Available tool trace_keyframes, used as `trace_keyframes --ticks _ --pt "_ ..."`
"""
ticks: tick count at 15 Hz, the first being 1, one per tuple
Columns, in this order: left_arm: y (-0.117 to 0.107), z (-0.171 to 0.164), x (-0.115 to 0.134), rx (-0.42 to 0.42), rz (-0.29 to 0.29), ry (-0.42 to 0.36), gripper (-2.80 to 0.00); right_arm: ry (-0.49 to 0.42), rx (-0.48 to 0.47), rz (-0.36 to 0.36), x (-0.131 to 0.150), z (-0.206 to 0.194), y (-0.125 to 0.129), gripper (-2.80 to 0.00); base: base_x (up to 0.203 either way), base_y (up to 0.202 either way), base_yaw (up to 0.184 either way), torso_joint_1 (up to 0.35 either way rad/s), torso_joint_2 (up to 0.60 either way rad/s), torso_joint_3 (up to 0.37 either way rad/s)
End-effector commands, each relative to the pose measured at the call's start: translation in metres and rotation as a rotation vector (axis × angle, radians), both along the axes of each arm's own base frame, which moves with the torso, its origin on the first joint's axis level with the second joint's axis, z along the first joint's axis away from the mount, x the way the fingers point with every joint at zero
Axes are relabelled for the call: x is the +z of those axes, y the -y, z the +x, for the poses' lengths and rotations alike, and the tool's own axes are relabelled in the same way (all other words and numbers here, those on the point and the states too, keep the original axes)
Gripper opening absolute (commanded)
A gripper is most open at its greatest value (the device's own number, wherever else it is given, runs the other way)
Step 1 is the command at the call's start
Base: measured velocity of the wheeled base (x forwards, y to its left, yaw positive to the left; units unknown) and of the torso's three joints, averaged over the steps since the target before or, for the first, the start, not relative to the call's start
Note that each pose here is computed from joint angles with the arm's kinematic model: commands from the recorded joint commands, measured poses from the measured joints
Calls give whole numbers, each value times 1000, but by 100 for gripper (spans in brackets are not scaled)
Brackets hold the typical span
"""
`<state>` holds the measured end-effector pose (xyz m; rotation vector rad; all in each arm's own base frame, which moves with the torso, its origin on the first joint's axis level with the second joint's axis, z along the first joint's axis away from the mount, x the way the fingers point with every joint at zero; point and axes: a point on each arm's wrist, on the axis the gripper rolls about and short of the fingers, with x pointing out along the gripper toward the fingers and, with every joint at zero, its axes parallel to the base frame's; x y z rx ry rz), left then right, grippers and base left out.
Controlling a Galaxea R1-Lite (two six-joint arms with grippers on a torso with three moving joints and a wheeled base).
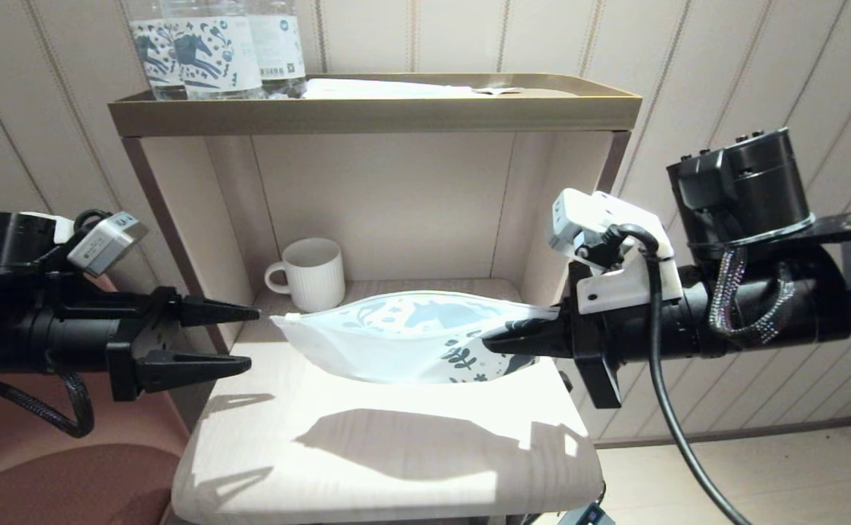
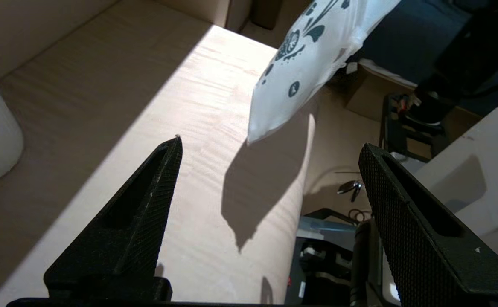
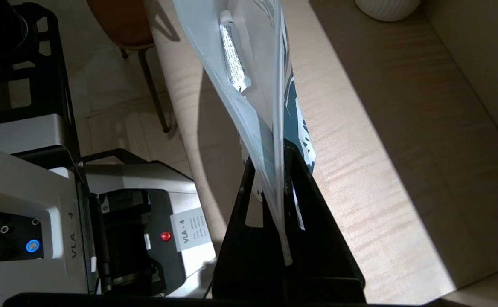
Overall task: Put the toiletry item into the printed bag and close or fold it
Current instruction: Hand it to the other hand
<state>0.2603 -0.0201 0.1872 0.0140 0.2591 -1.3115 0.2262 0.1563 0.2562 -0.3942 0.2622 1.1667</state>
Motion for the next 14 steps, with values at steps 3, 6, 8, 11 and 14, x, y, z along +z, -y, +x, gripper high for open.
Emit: trace_keyframes --ticks 3,6,8,11,14 --pt "9 8 -3 -41 -5 -8 0 4 13 4 2 -1 -2 -280 0 0 0 0 0 0" --pt "26 8 -1 -101 -3 2 0 8 35 13 5 -3 -9 -280 0 0 0 0 0 0" --pt "35 8 1 -132 -2 12 0 12 44 22 9 -4 -13 -280 0 0 0 0 0 0" --pt "39 7 4 -154 -10 21 0 -1 55 24 8 0 -20 -280 0 0 0 0 0 0" --pt "46 4 4 -183 -11 19 0 -22 42 42 10 9 -27 -280 0 0 0 0 0 0"
